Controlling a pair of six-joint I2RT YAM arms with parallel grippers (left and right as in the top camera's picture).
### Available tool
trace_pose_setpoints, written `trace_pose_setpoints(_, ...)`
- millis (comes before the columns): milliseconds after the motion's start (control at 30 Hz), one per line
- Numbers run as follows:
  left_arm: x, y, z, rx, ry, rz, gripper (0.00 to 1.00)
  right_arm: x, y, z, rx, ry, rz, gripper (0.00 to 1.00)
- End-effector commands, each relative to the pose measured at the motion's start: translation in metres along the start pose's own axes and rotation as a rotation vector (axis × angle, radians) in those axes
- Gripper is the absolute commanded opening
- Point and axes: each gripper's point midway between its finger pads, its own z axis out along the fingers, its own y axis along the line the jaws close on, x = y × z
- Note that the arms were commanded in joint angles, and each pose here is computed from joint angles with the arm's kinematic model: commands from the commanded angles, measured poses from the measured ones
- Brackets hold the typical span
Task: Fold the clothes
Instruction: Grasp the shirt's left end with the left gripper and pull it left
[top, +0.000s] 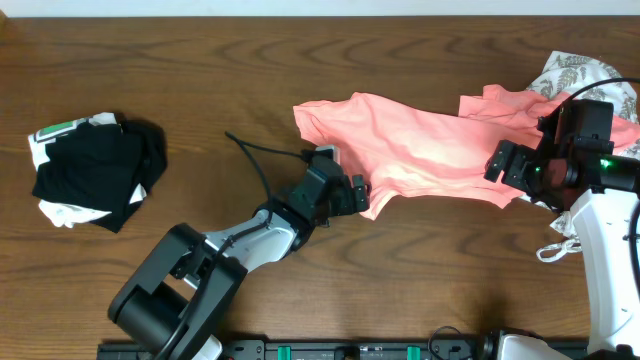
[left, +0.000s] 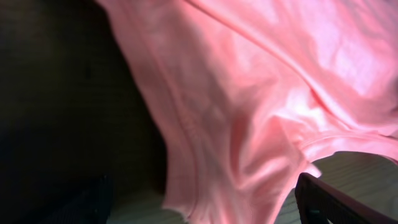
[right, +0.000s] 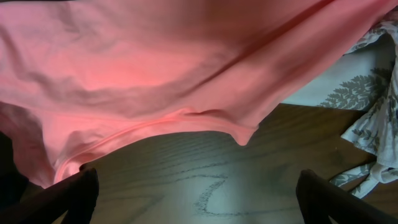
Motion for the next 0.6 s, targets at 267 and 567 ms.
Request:
trace_pose_setpoints(267,0.039,0.003,0.012,0.024,0.144,0.004,0.81,-0.003,-0.001,-0.006,0.0,-0.02,-0.01,0.99)
trace_pose_setpoints(567,0.047,0.006,0.017,0.003,0.155,0.016,0.8,-0.003,-0.001,-0.006,-0.001,-0.019,-0.01,0.99)
